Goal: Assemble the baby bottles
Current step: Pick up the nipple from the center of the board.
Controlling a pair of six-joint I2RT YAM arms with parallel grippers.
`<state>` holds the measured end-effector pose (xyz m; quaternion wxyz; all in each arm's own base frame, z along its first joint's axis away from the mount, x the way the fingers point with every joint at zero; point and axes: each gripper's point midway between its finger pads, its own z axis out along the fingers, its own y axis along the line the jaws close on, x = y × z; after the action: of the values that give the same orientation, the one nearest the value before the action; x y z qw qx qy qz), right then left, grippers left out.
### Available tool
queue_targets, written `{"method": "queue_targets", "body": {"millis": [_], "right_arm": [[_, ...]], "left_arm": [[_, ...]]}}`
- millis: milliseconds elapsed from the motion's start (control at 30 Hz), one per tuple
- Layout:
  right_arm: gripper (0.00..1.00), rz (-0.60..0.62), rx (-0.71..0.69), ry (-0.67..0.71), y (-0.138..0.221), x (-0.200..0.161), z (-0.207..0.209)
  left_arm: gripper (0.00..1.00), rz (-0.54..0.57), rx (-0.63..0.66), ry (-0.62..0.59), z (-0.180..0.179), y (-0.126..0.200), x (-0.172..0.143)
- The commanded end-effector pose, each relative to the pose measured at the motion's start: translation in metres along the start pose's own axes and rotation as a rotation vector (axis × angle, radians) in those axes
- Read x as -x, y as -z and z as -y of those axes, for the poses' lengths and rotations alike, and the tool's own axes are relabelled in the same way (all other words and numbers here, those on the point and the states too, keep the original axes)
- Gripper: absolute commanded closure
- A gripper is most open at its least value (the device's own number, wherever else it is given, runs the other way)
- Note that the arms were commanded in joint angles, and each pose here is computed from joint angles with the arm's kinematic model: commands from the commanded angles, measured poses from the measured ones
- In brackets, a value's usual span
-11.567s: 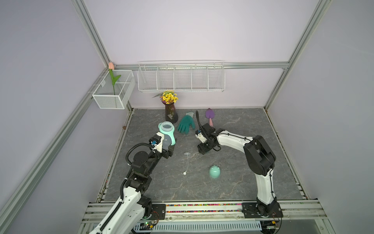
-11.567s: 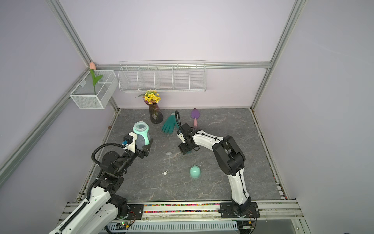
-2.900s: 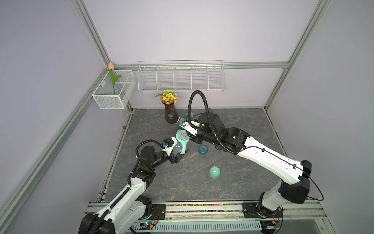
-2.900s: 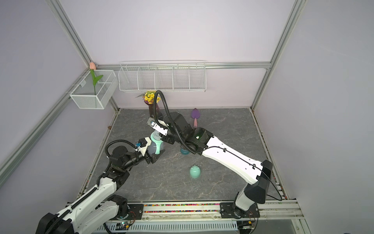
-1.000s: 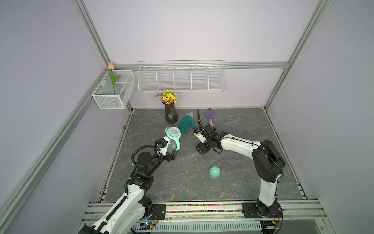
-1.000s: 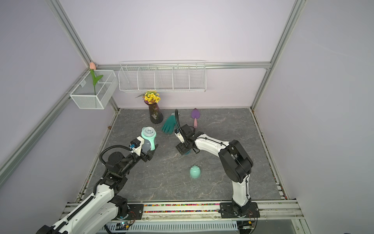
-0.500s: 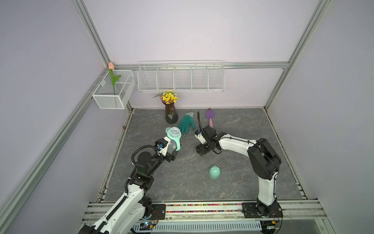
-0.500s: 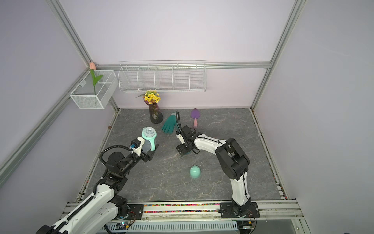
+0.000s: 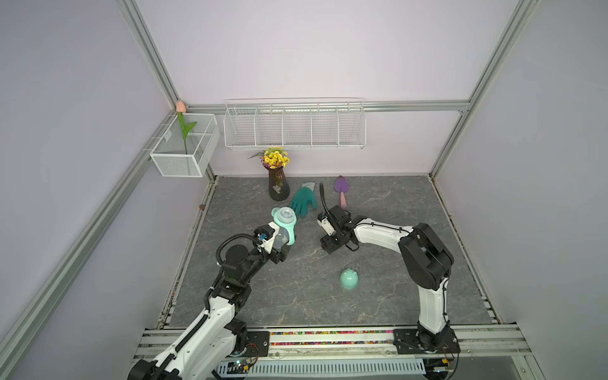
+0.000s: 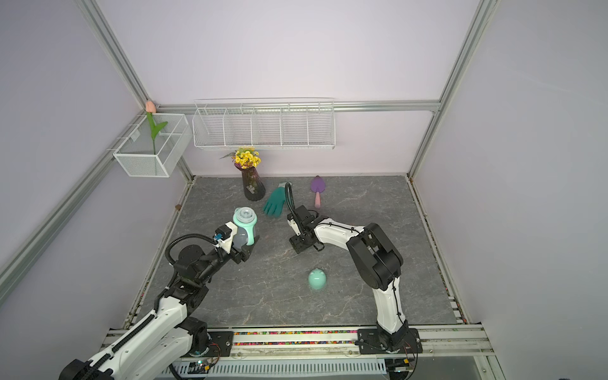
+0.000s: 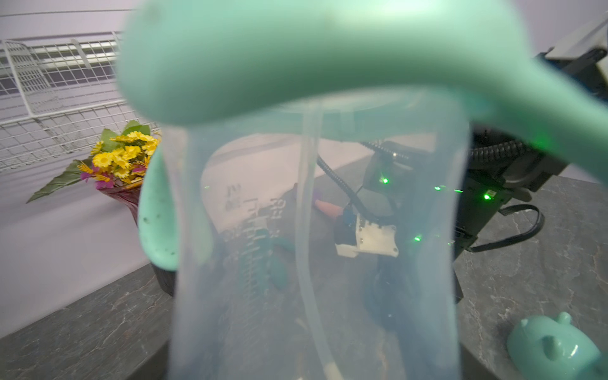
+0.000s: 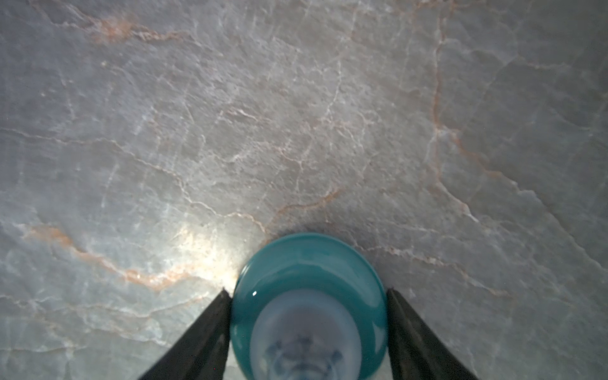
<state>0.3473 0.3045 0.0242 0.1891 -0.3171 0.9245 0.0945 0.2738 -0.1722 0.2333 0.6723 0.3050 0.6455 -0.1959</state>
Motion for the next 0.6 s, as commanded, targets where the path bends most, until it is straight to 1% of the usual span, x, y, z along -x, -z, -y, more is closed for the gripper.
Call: {"method": "queue_targets", "body": {"millis": [0, 167, 367, 500, 567], "right_arm": [[0.48, -0.011, 0.017, -0.007, 0.027, 0.0, 0.0], [0.48, 0.113, 0.068, -0.005, 0.096, 0.033, -0.002], [0.5, 0.247, 0.113, 0.028, 0.182, 0.055, -0.001], [0.51, 0.342, 0.194, 0.085, 0.244, 0.065, -0.017], [0.51, 0.393, 0.264, 0.117, 0.273, 0.068, -0.032]], "left_arm": [[1.0, 0.058, -0.065, -0.013, 0.008, -0.004, 0.017], [1.0, 0.043, -0.202, 0.0, 0.027, -0.009, 0.019], [1.0, 0.021, -0.357, 0.001, 0.05, -0.006, 0.024], [1.0, 0.015, -0.425, 0.003, 0.061, -0.003, 0.026], [1.0, 0.012, -0.467, 0.007, 0.067, -0.002, 0.027]]}}
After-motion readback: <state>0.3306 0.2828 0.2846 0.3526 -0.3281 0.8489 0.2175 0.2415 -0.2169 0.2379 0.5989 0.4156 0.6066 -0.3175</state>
